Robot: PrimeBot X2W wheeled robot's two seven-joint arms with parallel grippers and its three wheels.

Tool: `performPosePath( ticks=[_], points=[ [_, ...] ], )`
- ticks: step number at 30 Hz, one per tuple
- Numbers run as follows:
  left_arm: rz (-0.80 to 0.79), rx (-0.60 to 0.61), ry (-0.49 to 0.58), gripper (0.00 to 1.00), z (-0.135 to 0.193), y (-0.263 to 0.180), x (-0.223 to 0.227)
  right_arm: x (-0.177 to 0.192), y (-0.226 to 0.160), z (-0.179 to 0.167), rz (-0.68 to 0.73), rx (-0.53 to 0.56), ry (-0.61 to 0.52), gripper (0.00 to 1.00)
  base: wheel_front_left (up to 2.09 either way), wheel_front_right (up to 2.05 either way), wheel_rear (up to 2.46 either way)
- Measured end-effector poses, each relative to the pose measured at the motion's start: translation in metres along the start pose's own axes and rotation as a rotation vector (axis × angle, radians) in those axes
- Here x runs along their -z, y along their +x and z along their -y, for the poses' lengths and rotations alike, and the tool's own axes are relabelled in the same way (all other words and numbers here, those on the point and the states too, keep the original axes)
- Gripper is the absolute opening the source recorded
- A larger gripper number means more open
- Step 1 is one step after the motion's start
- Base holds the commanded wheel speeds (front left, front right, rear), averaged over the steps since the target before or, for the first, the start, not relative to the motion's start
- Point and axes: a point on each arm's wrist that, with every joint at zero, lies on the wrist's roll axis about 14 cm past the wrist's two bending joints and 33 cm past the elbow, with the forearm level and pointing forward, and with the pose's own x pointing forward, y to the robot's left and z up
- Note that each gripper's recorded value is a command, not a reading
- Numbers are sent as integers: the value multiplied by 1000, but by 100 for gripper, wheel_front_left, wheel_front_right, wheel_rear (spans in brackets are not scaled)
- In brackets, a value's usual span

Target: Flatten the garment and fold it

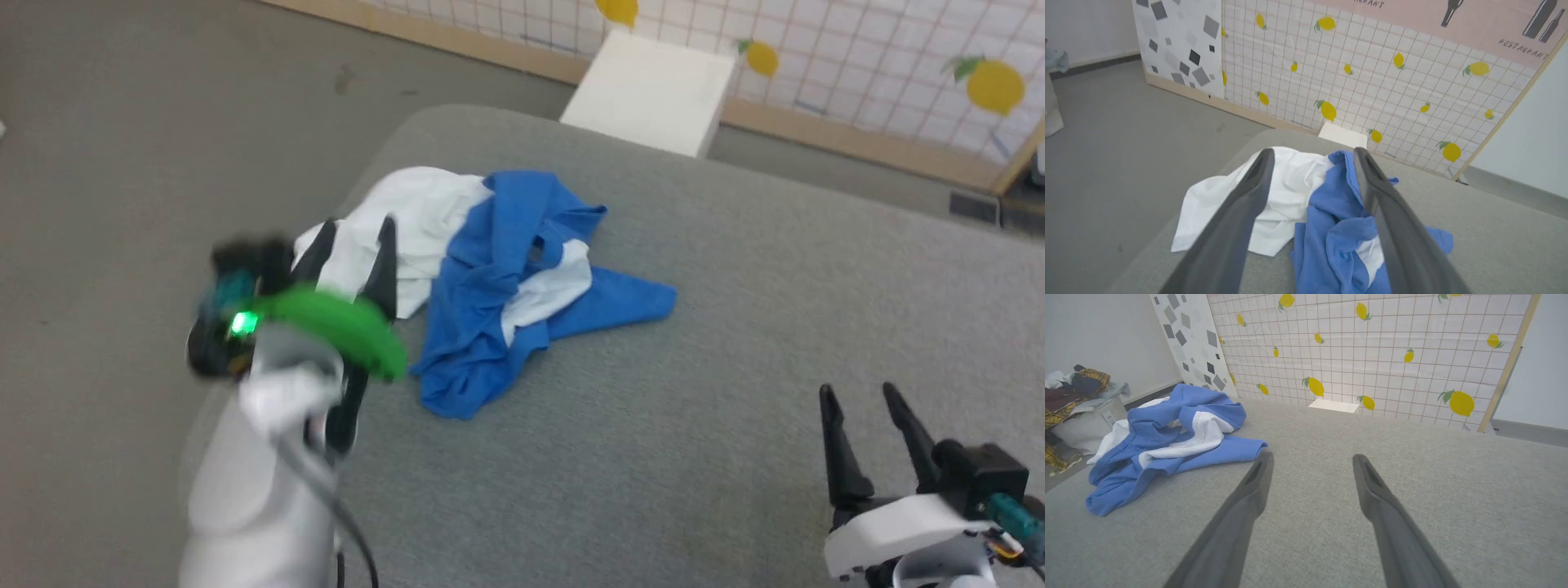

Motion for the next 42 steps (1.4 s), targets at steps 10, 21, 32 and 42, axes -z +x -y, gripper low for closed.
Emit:
performPosePath(
  ticks=[10, 21, 32, 42],
  points=[
    [-680, 168, 65, 100, 59, 63, 84, 17, -11, 51, -46, 143, 1, 100, 0, 0, 0],
    [-1110, 89, 195, 100, 33, 49, 189, 44, -18, 92, -91, 259, 22, 100, 0, 0, 0],
    [-1040, 86, 95, 0, 32, 60, 209, 67, -18, 100, -145, 280, 36, 100, 0, 0, 0],
    [-511, 165, -34, 0, 63, 104, 99, 51, -13, 79, -95, 227, 52, 100, 0, 0, 0]
  ],
)
